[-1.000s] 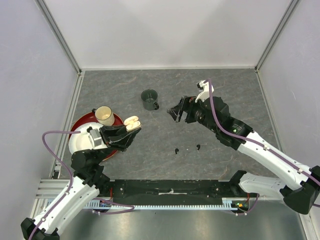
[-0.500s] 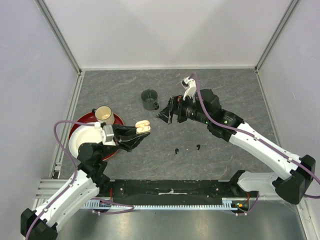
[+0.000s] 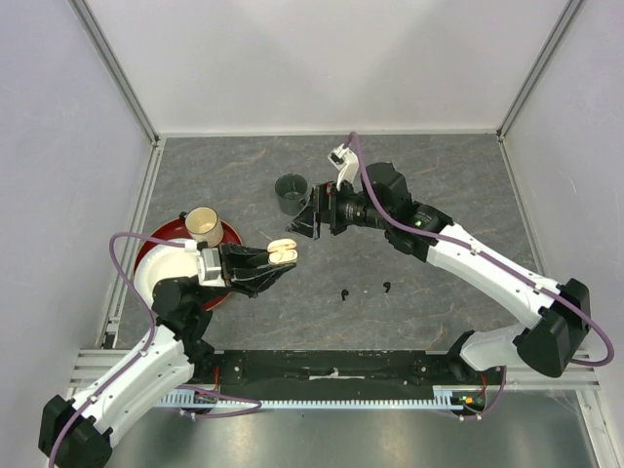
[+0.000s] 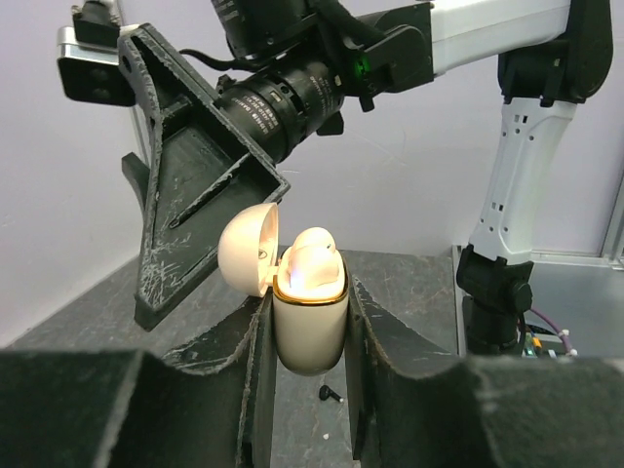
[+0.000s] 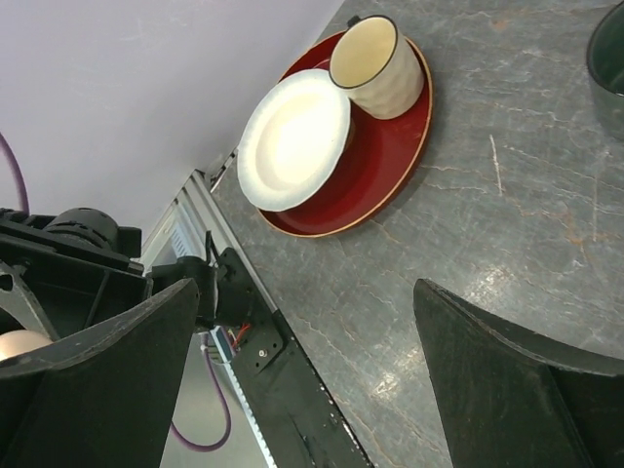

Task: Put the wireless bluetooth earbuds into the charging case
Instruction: Close the charging case.

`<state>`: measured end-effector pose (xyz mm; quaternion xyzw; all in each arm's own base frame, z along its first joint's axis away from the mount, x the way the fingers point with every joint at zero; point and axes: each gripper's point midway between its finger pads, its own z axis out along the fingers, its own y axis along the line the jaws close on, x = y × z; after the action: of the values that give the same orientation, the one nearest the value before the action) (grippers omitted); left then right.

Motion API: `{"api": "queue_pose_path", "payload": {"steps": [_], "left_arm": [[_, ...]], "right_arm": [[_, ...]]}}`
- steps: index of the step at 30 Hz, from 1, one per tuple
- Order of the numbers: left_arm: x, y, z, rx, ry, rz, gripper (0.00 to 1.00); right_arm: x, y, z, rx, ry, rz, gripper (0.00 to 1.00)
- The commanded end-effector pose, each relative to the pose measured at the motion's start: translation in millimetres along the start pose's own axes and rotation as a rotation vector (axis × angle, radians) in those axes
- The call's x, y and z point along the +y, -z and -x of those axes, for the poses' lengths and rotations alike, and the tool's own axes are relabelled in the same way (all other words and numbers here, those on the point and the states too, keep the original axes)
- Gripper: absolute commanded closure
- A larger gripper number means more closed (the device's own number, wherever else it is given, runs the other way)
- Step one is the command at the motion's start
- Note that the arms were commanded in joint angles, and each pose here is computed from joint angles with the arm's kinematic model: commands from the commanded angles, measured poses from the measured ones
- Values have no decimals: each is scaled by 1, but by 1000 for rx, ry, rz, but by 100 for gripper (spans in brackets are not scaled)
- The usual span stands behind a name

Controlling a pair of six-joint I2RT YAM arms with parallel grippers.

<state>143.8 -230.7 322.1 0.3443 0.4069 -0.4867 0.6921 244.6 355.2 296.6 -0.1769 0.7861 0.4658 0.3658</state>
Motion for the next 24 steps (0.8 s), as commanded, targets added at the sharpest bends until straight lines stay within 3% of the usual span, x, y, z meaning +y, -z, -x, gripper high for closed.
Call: {"api": "queue_pose_path", "payload": {"steps": [1,10,24], "left_arm": [[-11,-2,8,-24,-15,-66,98],[-10,-4,-1,5,17,-75,98],[-3,-7,-4,5,51,-42,98]], "right_arm": [[30,-1,19,-31,44,136,2],[43,4,10,-7,73,223,2],[35,25,-18,30,97,217,2]]}}
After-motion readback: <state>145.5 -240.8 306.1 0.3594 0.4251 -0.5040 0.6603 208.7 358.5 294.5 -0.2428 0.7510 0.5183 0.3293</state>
